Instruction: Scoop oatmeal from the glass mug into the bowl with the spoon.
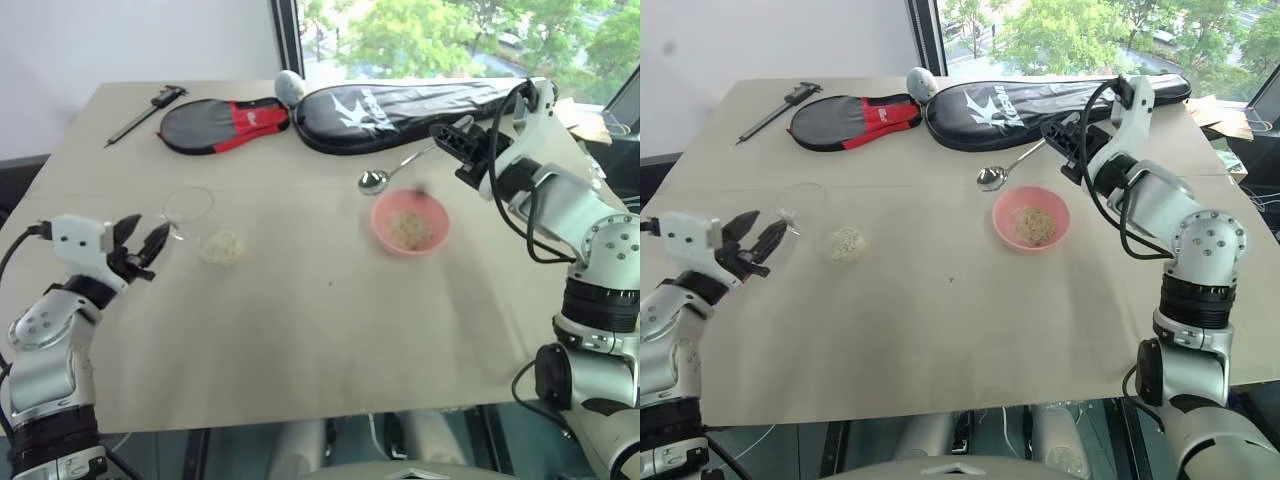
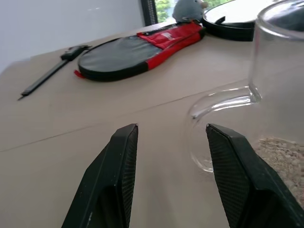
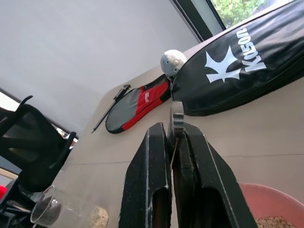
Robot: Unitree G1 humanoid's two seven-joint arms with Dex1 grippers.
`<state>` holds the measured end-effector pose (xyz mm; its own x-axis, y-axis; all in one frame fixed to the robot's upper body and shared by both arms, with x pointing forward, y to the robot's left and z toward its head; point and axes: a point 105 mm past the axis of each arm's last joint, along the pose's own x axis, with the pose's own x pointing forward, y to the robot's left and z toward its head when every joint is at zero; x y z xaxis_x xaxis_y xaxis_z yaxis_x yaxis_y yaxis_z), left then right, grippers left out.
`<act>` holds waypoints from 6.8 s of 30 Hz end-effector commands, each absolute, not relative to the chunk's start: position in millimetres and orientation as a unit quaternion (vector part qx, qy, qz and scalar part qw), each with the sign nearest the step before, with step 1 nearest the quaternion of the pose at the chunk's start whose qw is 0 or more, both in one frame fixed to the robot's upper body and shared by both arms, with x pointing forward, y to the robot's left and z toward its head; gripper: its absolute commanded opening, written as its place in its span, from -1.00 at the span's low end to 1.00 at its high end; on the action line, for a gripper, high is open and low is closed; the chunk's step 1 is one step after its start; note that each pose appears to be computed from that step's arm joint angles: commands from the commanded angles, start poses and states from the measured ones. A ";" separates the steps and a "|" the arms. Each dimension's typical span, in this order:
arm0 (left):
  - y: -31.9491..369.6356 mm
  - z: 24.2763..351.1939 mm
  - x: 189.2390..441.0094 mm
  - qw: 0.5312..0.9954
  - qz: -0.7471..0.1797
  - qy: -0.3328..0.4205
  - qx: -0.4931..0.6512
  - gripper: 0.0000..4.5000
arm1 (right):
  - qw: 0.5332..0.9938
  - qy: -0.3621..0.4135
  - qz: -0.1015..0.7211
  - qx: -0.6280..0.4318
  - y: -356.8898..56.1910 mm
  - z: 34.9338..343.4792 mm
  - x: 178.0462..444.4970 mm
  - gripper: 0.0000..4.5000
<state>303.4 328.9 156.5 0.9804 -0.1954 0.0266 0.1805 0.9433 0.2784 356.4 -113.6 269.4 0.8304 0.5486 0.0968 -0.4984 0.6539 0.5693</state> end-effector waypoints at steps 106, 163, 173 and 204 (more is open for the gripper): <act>116.2 200.1 412.3 0.919 -0.304 -0.179 0.177 -0.97 | 0.904 0.103 0.305 0.281 -96.8 301.8 368.8 -1.00; 105.1 203.2 427.5 0.920 -0.315 -0.208 0.107 -0.97 | 0.807 0.112 0.227 0.534 -140.2 282.5 344.1 -1.00; 106.5 199.6 429.1 0.920 -0.315 -0.203 0.111 -0.97 | 0.802 0.091 0.216 0.550 -141.6 290.6 331.2 -1.00; 143.7 213.8 421.9 0.937 -0.267 -0.211 0.077 -0.97 | 0.960 0.091 0.173 0.199 -168.6 253.5 330.5 -1.00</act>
<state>425.4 143.0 195.1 0.7876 -0.5416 0.2940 0.4772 0.8378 0.2653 335.6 -184.1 232.8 0.9321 0.3117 -0.1842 -0.1778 0.8373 0.5170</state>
